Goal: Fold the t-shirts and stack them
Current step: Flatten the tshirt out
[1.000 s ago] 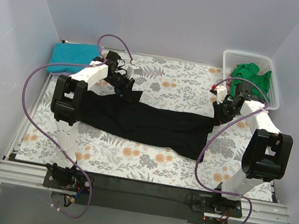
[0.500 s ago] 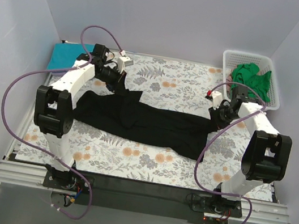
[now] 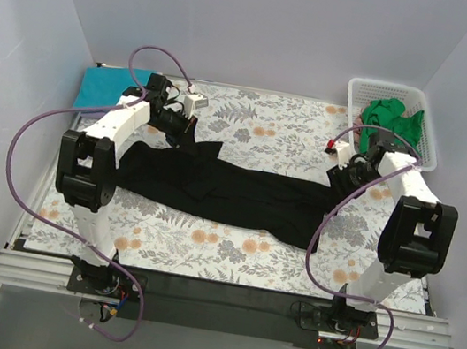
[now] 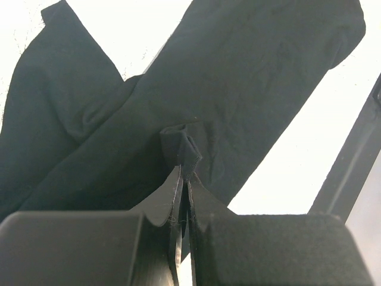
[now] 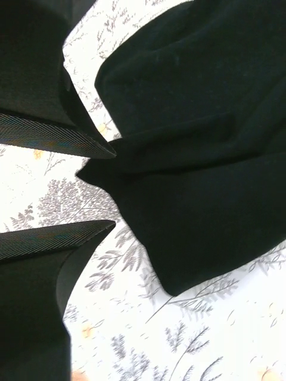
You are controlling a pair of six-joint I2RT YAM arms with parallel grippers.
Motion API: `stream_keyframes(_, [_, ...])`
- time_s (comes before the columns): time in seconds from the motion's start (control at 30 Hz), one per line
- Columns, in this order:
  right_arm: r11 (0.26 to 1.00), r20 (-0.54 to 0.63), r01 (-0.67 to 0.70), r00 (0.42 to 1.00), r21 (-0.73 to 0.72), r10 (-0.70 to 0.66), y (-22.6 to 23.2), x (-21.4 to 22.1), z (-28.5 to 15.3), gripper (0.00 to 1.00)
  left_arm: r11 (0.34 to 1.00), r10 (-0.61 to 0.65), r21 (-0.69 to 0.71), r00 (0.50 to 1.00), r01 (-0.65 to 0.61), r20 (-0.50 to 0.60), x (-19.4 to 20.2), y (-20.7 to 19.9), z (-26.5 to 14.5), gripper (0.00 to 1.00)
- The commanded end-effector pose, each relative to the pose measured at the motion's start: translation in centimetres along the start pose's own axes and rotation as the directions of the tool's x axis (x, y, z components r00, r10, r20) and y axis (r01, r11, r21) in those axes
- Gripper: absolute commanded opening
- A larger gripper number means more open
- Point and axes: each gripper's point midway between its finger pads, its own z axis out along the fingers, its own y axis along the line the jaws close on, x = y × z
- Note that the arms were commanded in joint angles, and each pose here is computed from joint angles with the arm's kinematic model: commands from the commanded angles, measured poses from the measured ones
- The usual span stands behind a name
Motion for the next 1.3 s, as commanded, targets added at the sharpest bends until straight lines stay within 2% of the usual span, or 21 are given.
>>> stream_keyframes(0.0, [0.995, -0.001, 0.005, 1.000, -0.098, -0.005, 0.9, -0.7, 0.1, 0.53, 1.000, 0.021, 0.013, 0.999, -0.021, 0.025, -1.3, -0.4, -0.4, 0.00])
stream_keyframes(0.23, [0.980, -0.052, -0.023, 0.999, -0.198, 0.013, 1.8, -0.4, 0.3, 0.56, 1.000, 0.028, 0.013, 0.999, -0.028, 0.031, -1.6, -0.4, -0.5, 0.00])
stream_keyframes(0.5, [0.982, -0.048, 0.008, 0.999, -0.190, -0.017, 2.6, -0.1, -0.9, 0.63, 0.999, 0.017, 0.029, 0.999, -0.018, 0.030, -0.9, -0.4, 0.1, 0.00])
stream_keyframes(0.6, [0.978, -0.040, 0.013, 0.999, -0.207, -0.022, 3.0, -0.3, -1.1, 0.71, 0.999, 0.013, 0.031, 0.999, -0.014, 0.030, -0.7, -0.4, 0.2, 0.00])
stream_keyframes(0.67, [0.977, -0.036, 0.021, 0.999, -0.214, -0.030, 3.2, -0.3, -1.3, 0.72, 0.999, 0.013, 0.028, 1.000, -0.014, 0.027, -0.6, -0.4, 0.2, 0.00])
stream_keyframes(0.77, [0.978, -0.059, 0.030, 0.997, -0.205, -0.043, 3.2, 0.4, -1.2, 0.68, 1.000, 0.018, 0.024, 0.999, -0.018, 0.030, -0.8, -0.3, 0.2, 0.00])
stream_keyframes(0.9, [0.990, -0.086, 0.027, 0.996, -0.136, -0.039, 2.0, 1.1, -0.5, 0.57, 1.000, 0.007, 0.026, 0.999, -0.008, 0.034, -0.8, -0.2, 0.3, 0.00])
stream_keyframes(1.13, [0.996, -0.106, 0.040, 0.993, -0.082, -0.049, 1.4, 1.7, 0.3, 0.55, 1.000, -0.003, 0.022, 0.999, 0.002, 0.034, -0.4, -0.4, 0.3, 0.00])
stream_keyframes(1.27, [0.995, -0.121, 0.065, 0.990, -0.077, -0.074, 1.8, 1.4, 1.3, 0.48, 1.000, -0.011, 0.018, 0.999, 0.011, 0.030, 0.0, -0.4, 0.4, 0.00])
